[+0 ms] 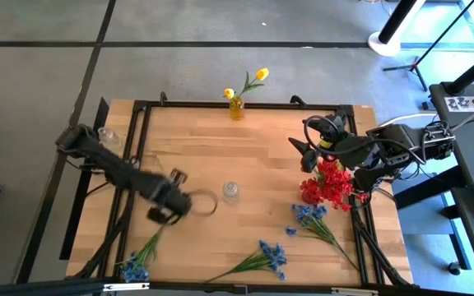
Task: Sort flowers into vase by color
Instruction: Put the yellow tulip into the yellow vase
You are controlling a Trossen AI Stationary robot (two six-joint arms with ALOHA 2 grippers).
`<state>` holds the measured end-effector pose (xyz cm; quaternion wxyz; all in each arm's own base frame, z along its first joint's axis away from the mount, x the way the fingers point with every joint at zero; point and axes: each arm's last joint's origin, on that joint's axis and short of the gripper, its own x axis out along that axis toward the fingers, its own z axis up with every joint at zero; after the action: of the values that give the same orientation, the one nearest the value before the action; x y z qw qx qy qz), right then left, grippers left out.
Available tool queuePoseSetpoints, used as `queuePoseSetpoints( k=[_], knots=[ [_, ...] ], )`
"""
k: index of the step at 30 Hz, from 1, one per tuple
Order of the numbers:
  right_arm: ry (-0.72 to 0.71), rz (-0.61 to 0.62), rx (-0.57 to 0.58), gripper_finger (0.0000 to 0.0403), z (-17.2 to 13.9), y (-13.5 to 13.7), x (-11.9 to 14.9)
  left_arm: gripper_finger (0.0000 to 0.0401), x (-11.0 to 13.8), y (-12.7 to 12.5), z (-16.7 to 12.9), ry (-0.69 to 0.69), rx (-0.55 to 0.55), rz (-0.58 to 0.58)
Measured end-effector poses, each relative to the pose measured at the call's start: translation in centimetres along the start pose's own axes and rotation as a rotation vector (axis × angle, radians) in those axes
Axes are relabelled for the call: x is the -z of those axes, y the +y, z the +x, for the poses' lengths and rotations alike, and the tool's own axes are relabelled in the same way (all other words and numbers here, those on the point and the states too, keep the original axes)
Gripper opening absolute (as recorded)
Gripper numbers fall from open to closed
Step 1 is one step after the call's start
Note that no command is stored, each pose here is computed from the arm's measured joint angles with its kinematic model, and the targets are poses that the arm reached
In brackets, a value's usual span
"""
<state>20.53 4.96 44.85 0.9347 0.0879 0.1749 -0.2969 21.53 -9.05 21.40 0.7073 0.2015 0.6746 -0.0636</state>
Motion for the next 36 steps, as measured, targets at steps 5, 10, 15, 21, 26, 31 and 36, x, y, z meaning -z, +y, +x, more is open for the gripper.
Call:
queuePoseSetpoints(
  k=[5, 10, 15, 21, 26, 31, 36],
  knots=[
    [0.020, 0.013, -0.033, 0.0331, 0.0, 0.1, 0.1, 0.0003, -1.2, 5.5, 0.4, -0.176, 0.055, -0.308],
    [0.054, 0.054, -0.078, 0.0331, 0.0, 0.2, 0.2, 0.0042, -0.8, 9.3, 1.1, -0.234, 0.133, -0.418],
    [0.095, 0.080, -0.095, 0.0331, 0.1, 0.3, 0.5, 0.0099, 0.9, 10.2, 1.7, -0.124, 0.153, -0.297],
    [0.118, 0.084, -0.091, 0.0331, 0.7, 0.9, 0.8, 0.0151, 1.5, 11.0, 2.8, -0.130, 0.128, -0.232],
    [0.139, 0.064, -0.077, 0.0331, 1.5, 1.7, 1.3, 0.0165, 3.5, 11.6, 5.0, -0.062, 0.137, -0.255],
    [0.146, 0.057, -0.058, 0.0331, 2.1, 2.1, 1.5, 0.0165, 4.7, 11.6, 7.3, -0.068, 0.128, -0.267],
    [0.137, 0.077, -0.022, 0.0331, 2.6, 1.6, 1.2, 0.0165, 4.3, 11.7, 8.1, -0.146, 0.102, -0.265]
  ],
)
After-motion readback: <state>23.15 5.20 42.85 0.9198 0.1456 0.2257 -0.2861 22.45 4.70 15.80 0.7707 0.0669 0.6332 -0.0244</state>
